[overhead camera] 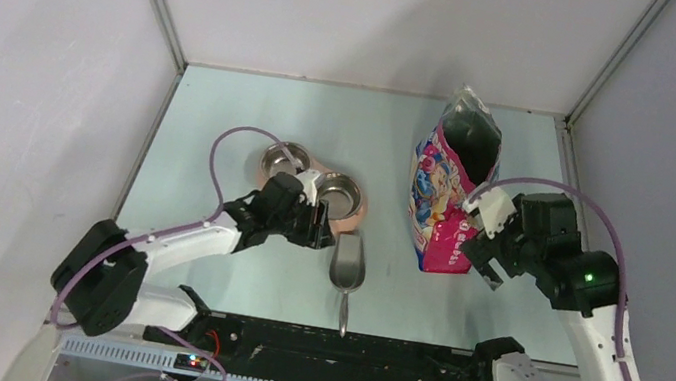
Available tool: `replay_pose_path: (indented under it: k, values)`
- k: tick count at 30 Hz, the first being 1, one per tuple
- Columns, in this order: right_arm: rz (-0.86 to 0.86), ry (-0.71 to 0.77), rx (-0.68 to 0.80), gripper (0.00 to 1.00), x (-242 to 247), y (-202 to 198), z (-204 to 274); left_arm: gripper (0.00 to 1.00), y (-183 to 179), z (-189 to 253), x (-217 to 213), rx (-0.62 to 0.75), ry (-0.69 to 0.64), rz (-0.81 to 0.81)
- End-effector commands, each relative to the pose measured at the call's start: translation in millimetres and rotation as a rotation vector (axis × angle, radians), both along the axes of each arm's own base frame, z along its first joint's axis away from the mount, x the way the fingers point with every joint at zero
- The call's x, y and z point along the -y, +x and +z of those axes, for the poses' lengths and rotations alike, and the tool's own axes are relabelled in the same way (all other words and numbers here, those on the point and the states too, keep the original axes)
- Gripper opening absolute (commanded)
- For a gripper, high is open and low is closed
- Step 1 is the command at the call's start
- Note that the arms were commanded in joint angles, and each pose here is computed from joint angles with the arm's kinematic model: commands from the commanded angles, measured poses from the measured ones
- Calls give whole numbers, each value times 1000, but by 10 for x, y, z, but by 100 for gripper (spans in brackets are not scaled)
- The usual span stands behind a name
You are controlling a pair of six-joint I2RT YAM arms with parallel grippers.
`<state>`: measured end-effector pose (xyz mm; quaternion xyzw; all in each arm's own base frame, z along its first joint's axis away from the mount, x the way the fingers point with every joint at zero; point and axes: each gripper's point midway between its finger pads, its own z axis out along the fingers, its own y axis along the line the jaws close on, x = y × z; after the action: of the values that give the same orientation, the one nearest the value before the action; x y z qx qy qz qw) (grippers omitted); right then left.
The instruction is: Serve the pet food
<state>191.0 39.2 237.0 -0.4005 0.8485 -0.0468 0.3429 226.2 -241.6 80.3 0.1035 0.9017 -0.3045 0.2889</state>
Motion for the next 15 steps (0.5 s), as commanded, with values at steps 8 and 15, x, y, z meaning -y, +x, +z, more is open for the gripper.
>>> replay_pose_path:
  k: [8, 15]
  values:
    - [-27, 38, 160, 100, 53, 65, 273, 53, 113, -111, 377, -12, 50, -50]
    - [-188, -28, 304, 100, 355, 257, 696, 45, 134, -325, 433, -106, 150, -39]
